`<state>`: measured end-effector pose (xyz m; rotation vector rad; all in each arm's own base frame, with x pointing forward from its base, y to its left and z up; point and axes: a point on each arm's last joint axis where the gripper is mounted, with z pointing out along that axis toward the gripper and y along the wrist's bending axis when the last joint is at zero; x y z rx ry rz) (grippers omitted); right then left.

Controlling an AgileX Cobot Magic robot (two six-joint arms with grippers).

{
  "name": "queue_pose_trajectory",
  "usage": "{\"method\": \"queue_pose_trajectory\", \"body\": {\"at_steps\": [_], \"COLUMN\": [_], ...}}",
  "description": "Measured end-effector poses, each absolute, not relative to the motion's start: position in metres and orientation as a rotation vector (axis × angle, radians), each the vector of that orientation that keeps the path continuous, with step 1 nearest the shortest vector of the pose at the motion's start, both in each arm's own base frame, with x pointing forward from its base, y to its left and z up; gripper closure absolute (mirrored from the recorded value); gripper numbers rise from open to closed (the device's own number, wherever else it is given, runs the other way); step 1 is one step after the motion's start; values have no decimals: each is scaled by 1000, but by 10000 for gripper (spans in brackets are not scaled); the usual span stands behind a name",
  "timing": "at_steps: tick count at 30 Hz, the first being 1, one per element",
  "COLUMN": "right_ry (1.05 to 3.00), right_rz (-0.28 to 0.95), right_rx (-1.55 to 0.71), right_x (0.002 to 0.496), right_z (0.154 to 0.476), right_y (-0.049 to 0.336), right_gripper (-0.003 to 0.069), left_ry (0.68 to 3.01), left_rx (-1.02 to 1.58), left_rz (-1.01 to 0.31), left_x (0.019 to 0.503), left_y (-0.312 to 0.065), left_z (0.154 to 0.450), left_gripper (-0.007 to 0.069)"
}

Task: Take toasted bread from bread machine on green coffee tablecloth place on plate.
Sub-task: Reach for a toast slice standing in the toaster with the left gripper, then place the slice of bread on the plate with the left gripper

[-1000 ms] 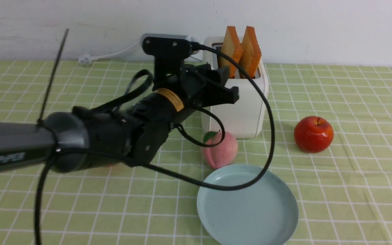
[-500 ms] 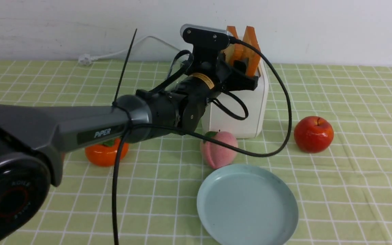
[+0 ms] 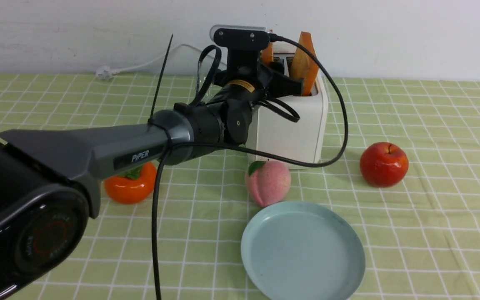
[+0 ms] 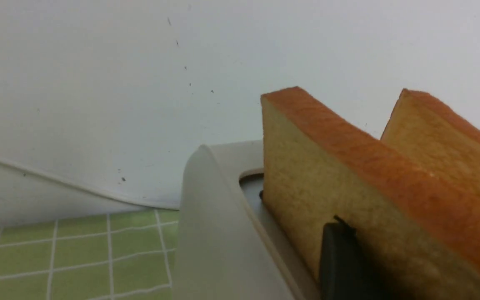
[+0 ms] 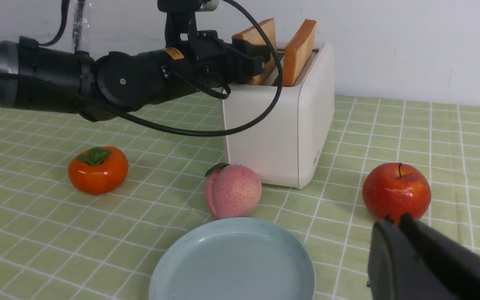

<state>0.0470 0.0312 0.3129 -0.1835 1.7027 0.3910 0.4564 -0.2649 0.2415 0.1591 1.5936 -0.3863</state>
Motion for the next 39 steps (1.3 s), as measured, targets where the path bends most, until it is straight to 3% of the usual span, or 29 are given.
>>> {"method": "queue_pose_trajectory", "body": {"at_steps": [5,10,15,16,19,23,29,34,39], "right_ry": [1700,1700,1686,1685,1681,1681,1689,1749,1780], "right_rz": [406,407,404,404,403,403,407,434,462], "right_rx": [-177,-177,-167,-166,-164,-164,-169,-211,-229], "right_x": [47,47,47,47,47,47,47,44,43], "right_z": [313,313,315,315,315,315,314,309,306], "right_y": [32,32,31,31,31,31,31,35,37], "right_gripper": [633,627,627,627,627,624,622,621,620], "left_ry": [1594,1588,1498,1495,1504,1669,2078,2336,2378], "left_rx": [151,148,154,154,248,424,649,686,658], "left_rz": [-391,-413,-464,-466,-518,-578,-732,-941,-1090], "left_x": [456,451,428,427,395,360,318,306,311], "left_y": [-264,-262,-250,-249,-238,-232,-230,-243,-268], "left_z": [244,262,334,338,394,417,395,322,267], "left_gripper": [525,524,524,524,524,524,524,524,524]}}
